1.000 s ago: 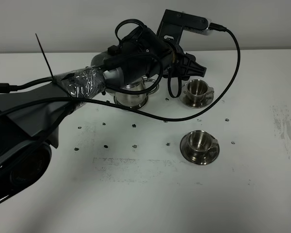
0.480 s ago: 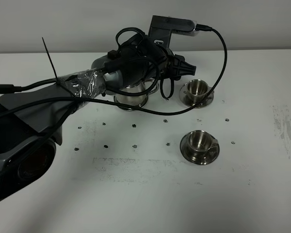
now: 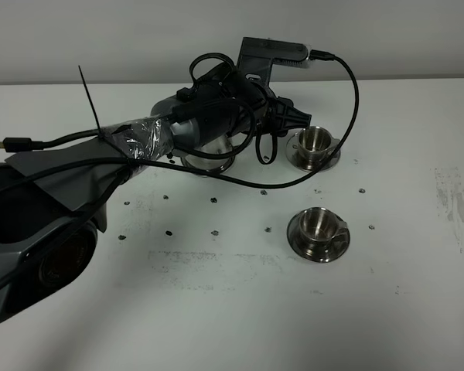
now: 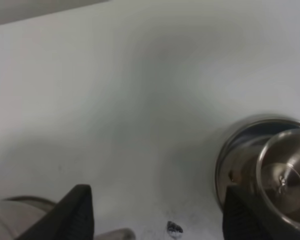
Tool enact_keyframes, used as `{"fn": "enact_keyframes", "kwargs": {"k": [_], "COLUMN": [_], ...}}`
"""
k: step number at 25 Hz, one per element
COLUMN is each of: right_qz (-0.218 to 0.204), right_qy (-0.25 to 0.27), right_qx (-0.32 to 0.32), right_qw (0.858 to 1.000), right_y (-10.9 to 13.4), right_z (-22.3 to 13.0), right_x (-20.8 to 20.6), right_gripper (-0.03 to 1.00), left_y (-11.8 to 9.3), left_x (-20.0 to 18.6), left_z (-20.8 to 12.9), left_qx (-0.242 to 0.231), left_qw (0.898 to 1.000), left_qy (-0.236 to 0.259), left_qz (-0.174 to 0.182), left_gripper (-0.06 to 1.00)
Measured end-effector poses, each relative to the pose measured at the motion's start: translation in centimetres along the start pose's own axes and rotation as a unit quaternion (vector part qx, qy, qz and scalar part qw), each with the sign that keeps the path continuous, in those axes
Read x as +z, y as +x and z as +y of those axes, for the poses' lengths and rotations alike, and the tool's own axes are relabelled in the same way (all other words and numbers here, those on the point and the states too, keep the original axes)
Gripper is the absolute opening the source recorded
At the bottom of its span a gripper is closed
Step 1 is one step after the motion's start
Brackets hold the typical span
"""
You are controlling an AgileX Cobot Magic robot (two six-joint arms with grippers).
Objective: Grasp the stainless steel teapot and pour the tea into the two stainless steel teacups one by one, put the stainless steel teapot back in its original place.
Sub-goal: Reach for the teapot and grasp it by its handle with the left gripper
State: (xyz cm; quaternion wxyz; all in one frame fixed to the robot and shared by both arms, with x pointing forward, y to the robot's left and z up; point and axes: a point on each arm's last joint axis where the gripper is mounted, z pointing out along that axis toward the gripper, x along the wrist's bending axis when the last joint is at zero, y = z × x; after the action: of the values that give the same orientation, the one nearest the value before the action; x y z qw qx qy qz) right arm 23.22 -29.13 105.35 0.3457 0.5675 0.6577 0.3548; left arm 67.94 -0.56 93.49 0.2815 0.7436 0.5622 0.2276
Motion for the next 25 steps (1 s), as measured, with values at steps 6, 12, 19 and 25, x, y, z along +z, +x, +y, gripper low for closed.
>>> {"fn": "enact_keyframes", "kwargs": {"k": [6,12,19,25], "right_qz": [0.000,0.000,0.000,0.000], "right_qy": [0.000,0.000,0.000,0.000], "right_qx": [0.000,0.000,0.000,0.000], "right_qw": [1.000,1.000,1.000,1.000], "right_y": [0.0,0.0,0.0,0.0], "right_z": [0.0,0.0,0.0,0.0], "right_x": [0.0,0.0,0.0,0.0], "right_gripper": [0.54,0.54,0.54,0.54], "left_y": [0.2,0.1,-0.3,-0.5], "left_x": [0.0,0.0,-0.3,-0.9], "left_z": [-0.4,-0.8,-1.1,-1.1], "left_qx": [-0.006,0.000,0.004,0.011], "left_qw": [1.000,0.999,0.998,0.997], "left_qy": [0.024,0.045,0.059,0.077], "left_qz": [0.010,0.007,0.002,-0.012], "left_gripper": [0.56,0.56,0.56,0.56]}}
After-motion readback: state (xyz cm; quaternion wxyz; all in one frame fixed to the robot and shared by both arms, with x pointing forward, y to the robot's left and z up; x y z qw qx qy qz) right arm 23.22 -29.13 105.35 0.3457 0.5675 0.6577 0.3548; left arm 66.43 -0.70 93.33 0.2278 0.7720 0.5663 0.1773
